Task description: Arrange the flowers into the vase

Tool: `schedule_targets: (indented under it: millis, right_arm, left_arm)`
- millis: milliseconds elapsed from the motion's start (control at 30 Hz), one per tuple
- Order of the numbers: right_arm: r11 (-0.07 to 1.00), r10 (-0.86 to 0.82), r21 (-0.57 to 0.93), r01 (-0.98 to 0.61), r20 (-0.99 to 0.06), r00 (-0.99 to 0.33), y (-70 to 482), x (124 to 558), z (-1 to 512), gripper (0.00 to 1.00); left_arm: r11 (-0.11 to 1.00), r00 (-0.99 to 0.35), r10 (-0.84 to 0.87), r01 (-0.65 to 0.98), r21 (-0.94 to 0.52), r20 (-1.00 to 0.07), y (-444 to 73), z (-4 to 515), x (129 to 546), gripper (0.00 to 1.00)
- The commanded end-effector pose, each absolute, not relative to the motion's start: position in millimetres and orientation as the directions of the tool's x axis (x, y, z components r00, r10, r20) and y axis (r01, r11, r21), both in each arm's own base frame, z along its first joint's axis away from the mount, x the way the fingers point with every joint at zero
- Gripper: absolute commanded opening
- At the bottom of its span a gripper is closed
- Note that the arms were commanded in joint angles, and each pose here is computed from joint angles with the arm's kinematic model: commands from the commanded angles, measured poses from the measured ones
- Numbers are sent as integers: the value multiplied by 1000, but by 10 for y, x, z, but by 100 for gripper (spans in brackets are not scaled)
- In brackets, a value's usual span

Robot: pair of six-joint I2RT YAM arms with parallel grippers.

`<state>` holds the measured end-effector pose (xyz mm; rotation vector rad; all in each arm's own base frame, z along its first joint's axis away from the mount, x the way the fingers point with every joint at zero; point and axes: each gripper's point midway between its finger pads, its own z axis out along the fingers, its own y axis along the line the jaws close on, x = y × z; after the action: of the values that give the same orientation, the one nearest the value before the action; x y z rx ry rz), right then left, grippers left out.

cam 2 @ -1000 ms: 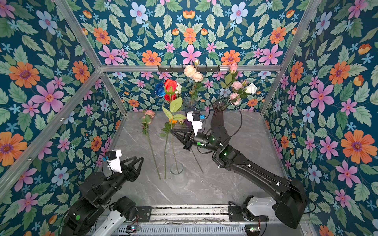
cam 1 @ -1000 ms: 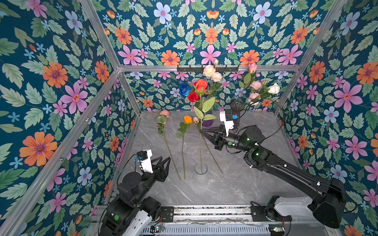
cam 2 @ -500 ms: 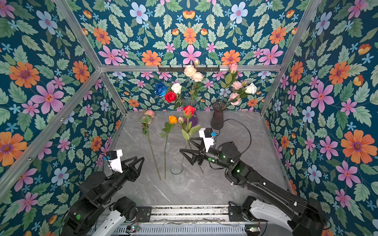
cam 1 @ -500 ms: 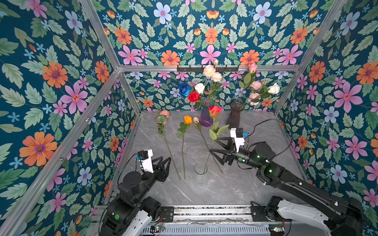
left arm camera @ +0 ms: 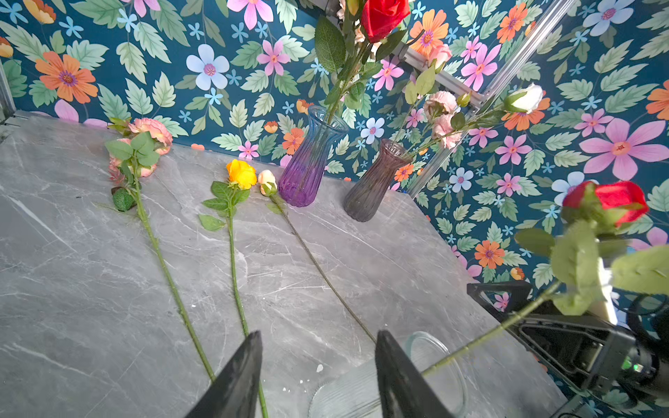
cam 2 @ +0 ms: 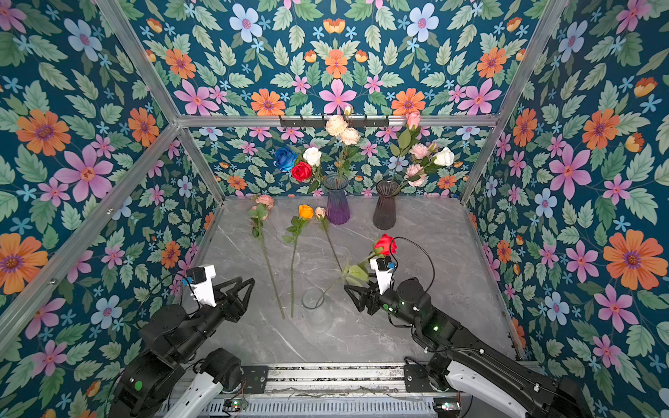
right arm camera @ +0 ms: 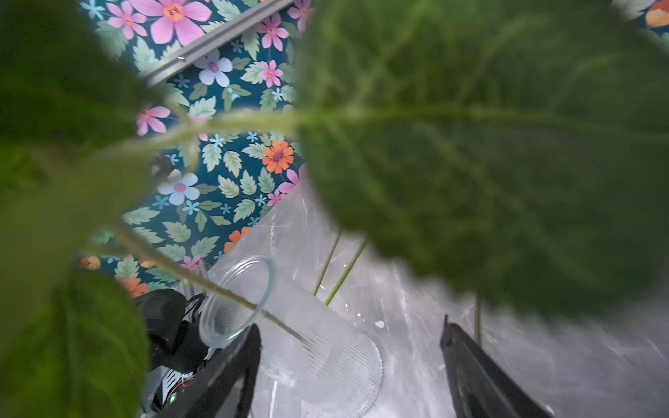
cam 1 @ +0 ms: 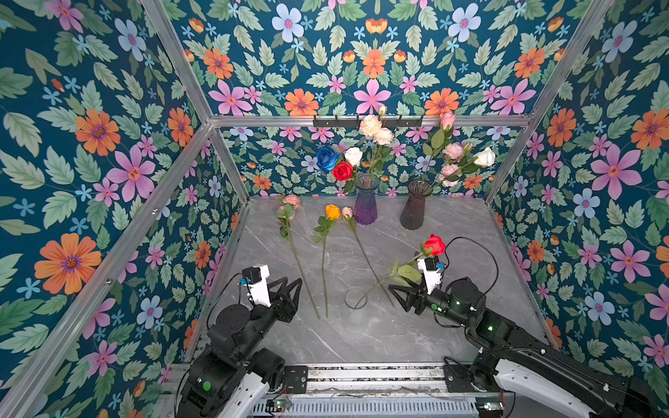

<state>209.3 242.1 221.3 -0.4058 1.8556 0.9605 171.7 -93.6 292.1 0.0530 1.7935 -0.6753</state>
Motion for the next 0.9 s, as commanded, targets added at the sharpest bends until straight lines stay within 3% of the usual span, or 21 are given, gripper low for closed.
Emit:
schedule_targets:
  millis: [0,133,267,433,633,767,867]
  right_arm:
    - [784,160,435,-444,-831,-533,2169,2336,1835,72]
    - [784,308,560,-267,-725,-616,1976,2539,1469,70]
    - [819,276,545,-182,-651,-707,1972,2756,1329,71]
    - [777,228,597,-200,-563,-794,2237,3081,1405,72]
    - [722,79,658,-215,-387,-919,2710,3430,1264,76]
    - [631,21,745,-218,-296,-955,3054,3591,1154,76]
    - [666,0,717,-205,-274,-962,3105,3707,1036,76]
  left_arm:
    - [832,-338,-288,375,-408,-896,-966,2936,1745,53]
    - [828,-326,-296,381,-411,-898,-949,2960,1714,53]
    - [830,-303,-311,376,-413,-901,-912,2985,1706,53]
    - [829,-340,-282,385,-406,-897,-985,2931,1749,53]
    - [829,-324,-294,382,-409,-899,-953,2956,1729,53]
    - [829,-317,-302,379,-412,-899,-932,2967,1715,53]
    - [829,-320,-302,378,-413,-898,-935,2963,1716,53]
